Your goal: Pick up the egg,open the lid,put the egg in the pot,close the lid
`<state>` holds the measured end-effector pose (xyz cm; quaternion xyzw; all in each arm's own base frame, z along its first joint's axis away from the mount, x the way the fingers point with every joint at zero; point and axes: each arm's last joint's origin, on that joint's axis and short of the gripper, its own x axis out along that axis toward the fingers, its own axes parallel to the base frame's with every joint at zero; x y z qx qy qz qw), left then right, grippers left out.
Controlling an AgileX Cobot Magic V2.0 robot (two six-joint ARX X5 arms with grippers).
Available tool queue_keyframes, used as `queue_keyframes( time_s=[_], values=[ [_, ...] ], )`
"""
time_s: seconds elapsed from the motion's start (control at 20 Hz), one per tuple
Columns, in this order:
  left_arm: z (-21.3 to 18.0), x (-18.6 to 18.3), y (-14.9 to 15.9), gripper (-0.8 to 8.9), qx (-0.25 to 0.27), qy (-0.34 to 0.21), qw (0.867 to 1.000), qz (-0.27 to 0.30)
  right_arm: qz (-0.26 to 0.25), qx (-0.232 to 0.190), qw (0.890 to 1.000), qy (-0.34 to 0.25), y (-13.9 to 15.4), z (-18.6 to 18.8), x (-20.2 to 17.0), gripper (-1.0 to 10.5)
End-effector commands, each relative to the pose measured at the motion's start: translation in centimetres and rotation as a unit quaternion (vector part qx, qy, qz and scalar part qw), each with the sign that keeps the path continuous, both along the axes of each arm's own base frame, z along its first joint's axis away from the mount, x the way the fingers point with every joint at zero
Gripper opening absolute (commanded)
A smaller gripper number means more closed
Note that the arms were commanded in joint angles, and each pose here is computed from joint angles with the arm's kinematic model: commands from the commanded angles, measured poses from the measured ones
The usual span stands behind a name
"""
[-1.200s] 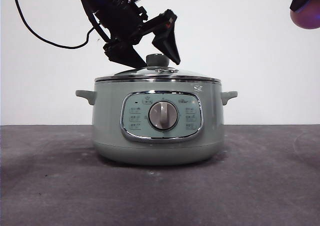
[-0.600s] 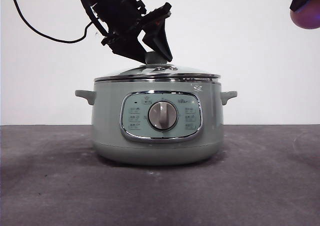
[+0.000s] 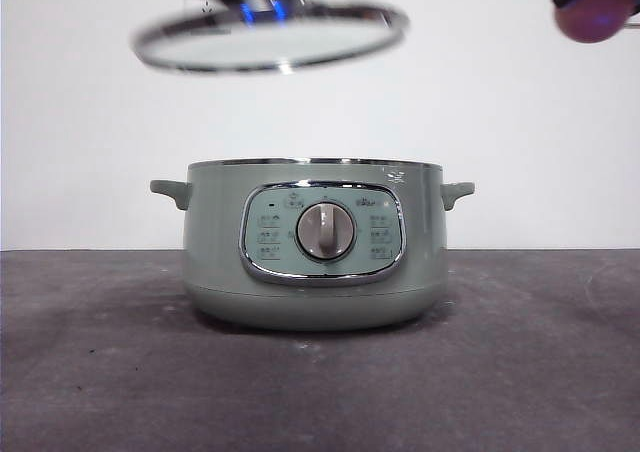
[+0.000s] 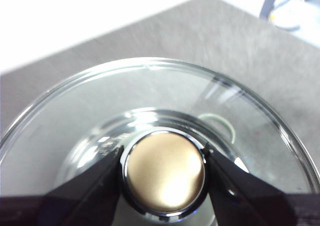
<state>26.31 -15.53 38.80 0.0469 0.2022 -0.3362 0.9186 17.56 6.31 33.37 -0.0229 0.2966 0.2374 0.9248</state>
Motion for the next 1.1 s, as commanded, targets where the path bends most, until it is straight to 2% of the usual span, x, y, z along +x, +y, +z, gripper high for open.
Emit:
queue_keyframes(
  time_s=[0.05, 0.3, 0.5, 0.75, 1.1],
  values=[
    [2.8, -2.8, 1.9, -0.08, -0.021, -0.038, 0.999, 0.004, 0.019, 0.010, 1.000, 0.004, 1.1, 0.1, 1.6, -0.2],
    [5.5, -8.5, 5.3, -0.08, -0.018, -0.055, 0.998, 0.029, 0.063, 0.004, 0.998, 0.010, 5.5, 1.1, 7.1, -0.2],
    [6.3, -11.5, 7.0, -0.08, -0.020, -0.058, 0.998, 0.029, 0.105, -0.016, 0.994, 0.025, 10.4, 0.6, 12.0, -0.2],
    [6.5, -13.1, 7.8, -0.08, -0.023, -0.059, 0.998, 0.029, 0.133, -0.048, 0.989, 0.051, 15.7, -3.8, 16.5, -0.2],
    [6.3, -13.3, 7.9, -0.08, -0.016, -0.046, 0.998, 0.028, 0.145, -0.120, 0.979, 0.075, 18.5, -10.9, 18.9, -0.2]
  ],
)
